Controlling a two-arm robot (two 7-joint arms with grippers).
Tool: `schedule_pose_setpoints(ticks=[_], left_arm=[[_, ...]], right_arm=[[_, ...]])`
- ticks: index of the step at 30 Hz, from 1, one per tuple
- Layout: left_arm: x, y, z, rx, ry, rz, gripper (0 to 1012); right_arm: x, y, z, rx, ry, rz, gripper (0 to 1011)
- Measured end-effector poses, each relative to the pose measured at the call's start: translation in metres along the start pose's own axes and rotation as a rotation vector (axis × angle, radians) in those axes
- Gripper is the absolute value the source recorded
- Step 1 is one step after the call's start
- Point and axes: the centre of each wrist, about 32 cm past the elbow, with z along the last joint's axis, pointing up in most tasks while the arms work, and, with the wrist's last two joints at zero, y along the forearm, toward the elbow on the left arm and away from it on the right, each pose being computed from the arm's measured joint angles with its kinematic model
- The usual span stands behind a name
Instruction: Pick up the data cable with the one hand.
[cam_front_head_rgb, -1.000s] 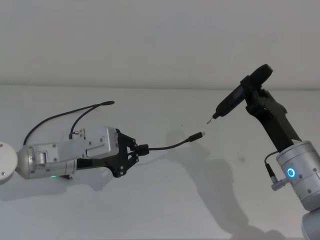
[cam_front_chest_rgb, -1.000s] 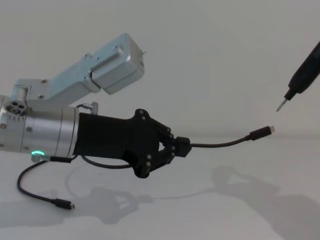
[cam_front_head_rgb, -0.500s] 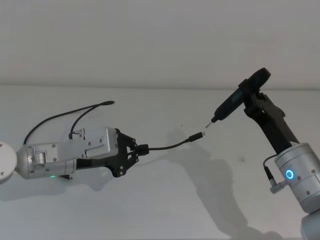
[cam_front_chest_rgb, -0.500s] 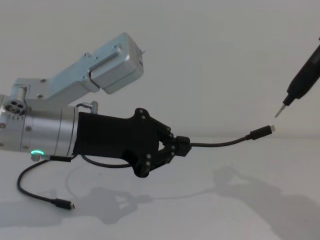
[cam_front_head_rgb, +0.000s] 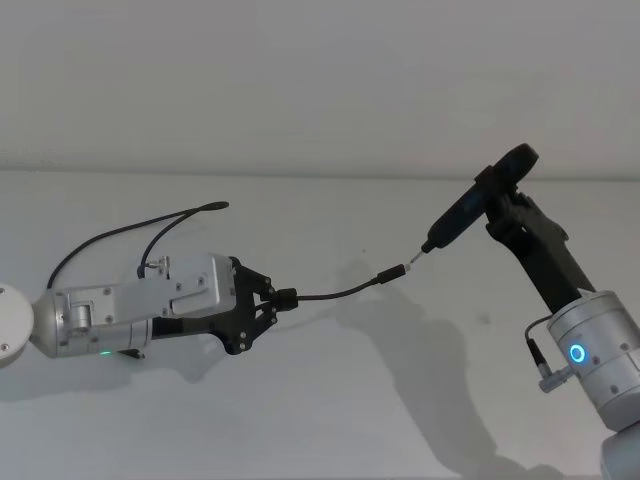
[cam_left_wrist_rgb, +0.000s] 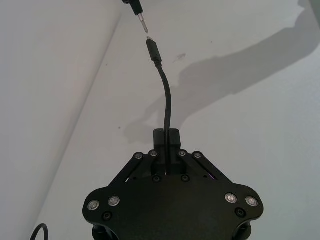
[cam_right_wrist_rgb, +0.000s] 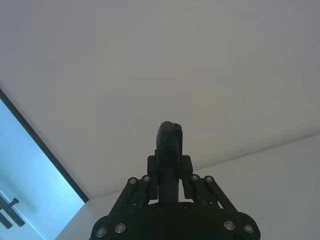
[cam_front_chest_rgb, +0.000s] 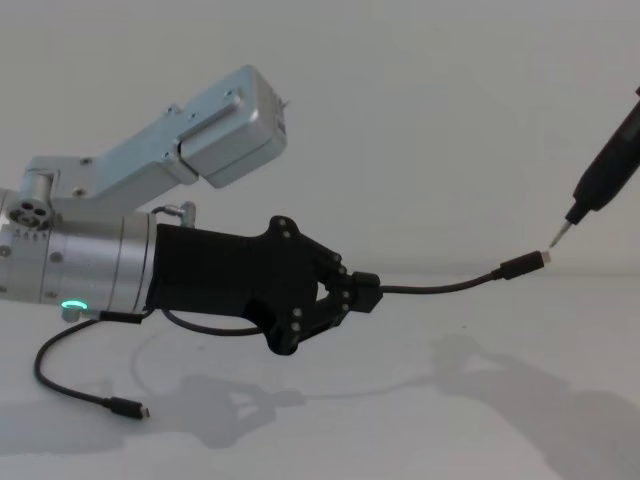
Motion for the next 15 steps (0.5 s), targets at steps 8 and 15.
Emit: schedule_pose_setpoints(ticks=[8, 15], left_arm=[[0.0, 0.0, 0.0, -0.001, 0.0, 0.0, 51], [0.0, 0.0, 0.0, -0.001, 0.0, 0.0, 50]], right_arm=[[0.0001, 0.0, -0.002, -0.01, 0.001, -0.002, 275], [0.0008, 0.0007, -0.0028, -0.015, -0.001, -0.004, 274]])
